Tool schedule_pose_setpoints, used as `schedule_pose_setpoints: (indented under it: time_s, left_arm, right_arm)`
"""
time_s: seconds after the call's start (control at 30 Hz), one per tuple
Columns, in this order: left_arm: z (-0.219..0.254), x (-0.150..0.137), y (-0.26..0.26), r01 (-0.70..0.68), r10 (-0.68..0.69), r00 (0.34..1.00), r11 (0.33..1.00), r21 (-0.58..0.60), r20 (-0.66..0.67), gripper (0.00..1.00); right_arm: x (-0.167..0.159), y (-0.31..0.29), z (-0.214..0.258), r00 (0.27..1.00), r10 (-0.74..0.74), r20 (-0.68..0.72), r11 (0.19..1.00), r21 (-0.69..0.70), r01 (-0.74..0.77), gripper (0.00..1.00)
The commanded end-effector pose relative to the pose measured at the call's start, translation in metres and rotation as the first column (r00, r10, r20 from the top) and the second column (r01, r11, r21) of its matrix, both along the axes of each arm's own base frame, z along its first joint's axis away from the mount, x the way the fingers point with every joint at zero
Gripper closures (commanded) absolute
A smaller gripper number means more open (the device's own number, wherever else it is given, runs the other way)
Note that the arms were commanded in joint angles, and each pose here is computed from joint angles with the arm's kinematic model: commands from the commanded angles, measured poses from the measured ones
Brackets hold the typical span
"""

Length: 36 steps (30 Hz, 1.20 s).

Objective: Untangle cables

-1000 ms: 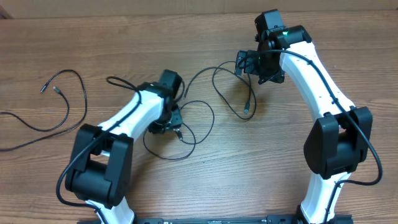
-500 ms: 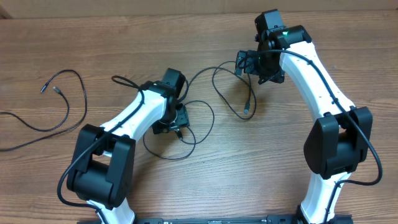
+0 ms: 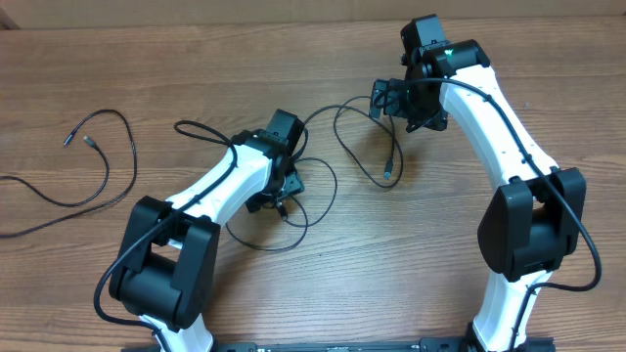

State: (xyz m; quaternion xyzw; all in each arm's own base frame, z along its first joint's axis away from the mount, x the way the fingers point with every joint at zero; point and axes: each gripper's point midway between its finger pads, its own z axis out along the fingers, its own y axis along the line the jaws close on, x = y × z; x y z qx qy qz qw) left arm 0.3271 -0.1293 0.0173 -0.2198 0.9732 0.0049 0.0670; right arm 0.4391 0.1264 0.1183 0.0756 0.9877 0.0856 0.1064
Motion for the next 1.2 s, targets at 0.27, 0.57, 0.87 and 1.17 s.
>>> schedule_pose_setpoints:
  time_s: [0.27, 0.57, 0.87, 1.17]
  left_arm:
    - [-0.031, 0.0, -0.005, -0.024, 0.026, 0.999, 0.999, 0.04, -0.038, 0.3]
    - [-0.067, -0.016, -0.016, -0.001, 0.001, 0.988, 1.0, 0.002, -0.153, 0.96]
    - [-0.032, 0.006, -0.03, 0.207, -0.209, 0.976, 0.977, -0.043, -0.068, 0.96]
    - [0.032, 0.03, -0.02, 0.339, -0.344, 0.931, 0.939, 0.061, 0.119, 0.96]
  right_arm:
    - [0.002, 0.002, 0.006, 1.0, 0.006, 0.019, 1.0, 0.006, -0.006, 0.0]
    - [0.002, 0.002, 0.006, 1.0, 0.006, 0.018, 1.0, 0.005, -0.006, 0.0]
    - [0.002, 0.002, 0.006, 1.0, 0.006, 0.019, 1.0, 0.006, -0.006, 0.0]
    - [0.002, 0.002, 0.006, 1.0, 0.006, 0.019, 1.0, 0.006, -0.006, 0.0]
